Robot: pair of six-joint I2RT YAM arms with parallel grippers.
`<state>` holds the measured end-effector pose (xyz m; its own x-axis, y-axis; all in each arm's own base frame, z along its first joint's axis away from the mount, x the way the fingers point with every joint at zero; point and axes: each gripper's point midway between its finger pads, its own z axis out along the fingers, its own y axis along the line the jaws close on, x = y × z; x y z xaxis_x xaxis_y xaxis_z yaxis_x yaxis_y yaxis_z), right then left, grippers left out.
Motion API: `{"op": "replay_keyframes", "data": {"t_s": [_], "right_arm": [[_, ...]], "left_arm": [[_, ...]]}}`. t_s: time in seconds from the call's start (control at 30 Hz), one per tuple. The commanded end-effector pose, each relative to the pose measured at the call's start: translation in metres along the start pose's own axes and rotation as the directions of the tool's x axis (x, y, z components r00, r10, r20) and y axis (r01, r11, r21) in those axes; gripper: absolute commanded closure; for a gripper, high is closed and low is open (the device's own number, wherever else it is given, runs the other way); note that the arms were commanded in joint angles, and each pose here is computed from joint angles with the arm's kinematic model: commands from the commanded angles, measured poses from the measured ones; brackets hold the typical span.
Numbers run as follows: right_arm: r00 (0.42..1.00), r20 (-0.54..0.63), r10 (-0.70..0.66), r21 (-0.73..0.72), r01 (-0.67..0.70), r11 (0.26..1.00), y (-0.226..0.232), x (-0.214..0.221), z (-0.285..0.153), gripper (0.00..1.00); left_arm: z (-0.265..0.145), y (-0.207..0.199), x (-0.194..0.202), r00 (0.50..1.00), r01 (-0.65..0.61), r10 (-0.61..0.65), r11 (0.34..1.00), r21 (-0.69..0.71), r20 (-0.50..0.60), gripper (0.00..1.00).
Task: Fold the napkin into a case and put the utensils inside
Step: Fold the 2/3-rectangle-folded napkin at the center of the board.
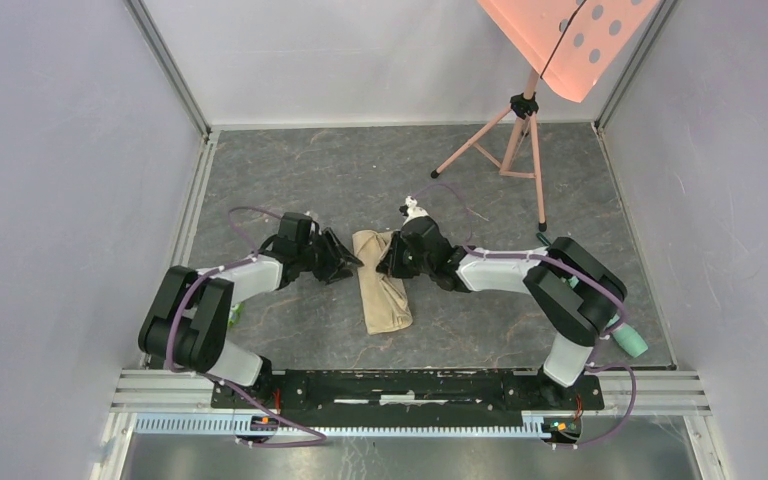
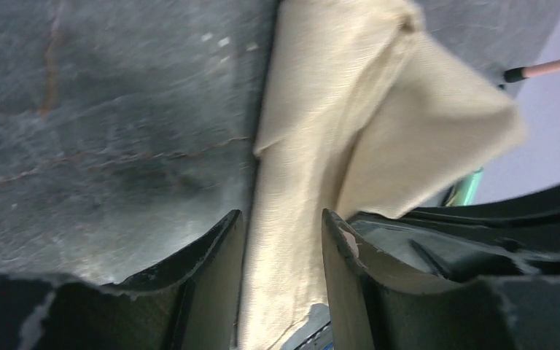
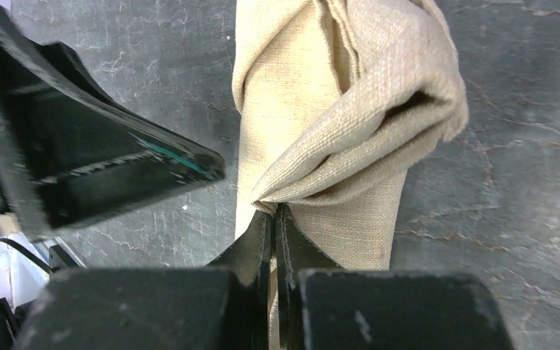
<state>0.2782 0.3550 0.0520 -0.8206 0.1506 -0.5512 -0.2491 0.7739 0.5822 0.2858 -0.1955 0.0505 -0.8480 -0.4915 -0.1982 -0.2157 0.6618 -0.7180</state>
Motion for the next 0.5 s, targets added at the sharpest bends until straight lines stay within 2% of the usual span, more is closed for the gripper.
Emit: {"op": "replay_keyframes", "data": {"t_s": [0.0,0.1,0.27,0.47], "right_arm": [[0.999,0.019,-0.035,-0.010,0.035,0.999,0.022,-0.010,0.010,1.00],[0.999,0.024,-0.045,0.017,0.045,0.999,0.024,-0.010,0.015,1.00],[0.997,0.004,-0.071,0.041,0.071,0.997,0.023,-0.001,0.022,0.99],[0.989,-0.025,-0.146,0.042,0.147,0.988,0.026,0.008,0.034,0.99]], "left_arm": [[0.011,0.017,0.009,0.999,-0.029,0.028,0.999,-0.017,-0.031,0.52],[0.017,0.021,0.016,0.998,-0.010,0.010,1.000,-0.008,-0.055,0.61],[0.020,0.030,0.021,0.998,-0.008,0.007,1.000,-0.020,-0.065,0.83],[0.022,0.033,0.023,0.998,-0.007,0.005,1.000,-0.026,-0.070,0.91]]}}
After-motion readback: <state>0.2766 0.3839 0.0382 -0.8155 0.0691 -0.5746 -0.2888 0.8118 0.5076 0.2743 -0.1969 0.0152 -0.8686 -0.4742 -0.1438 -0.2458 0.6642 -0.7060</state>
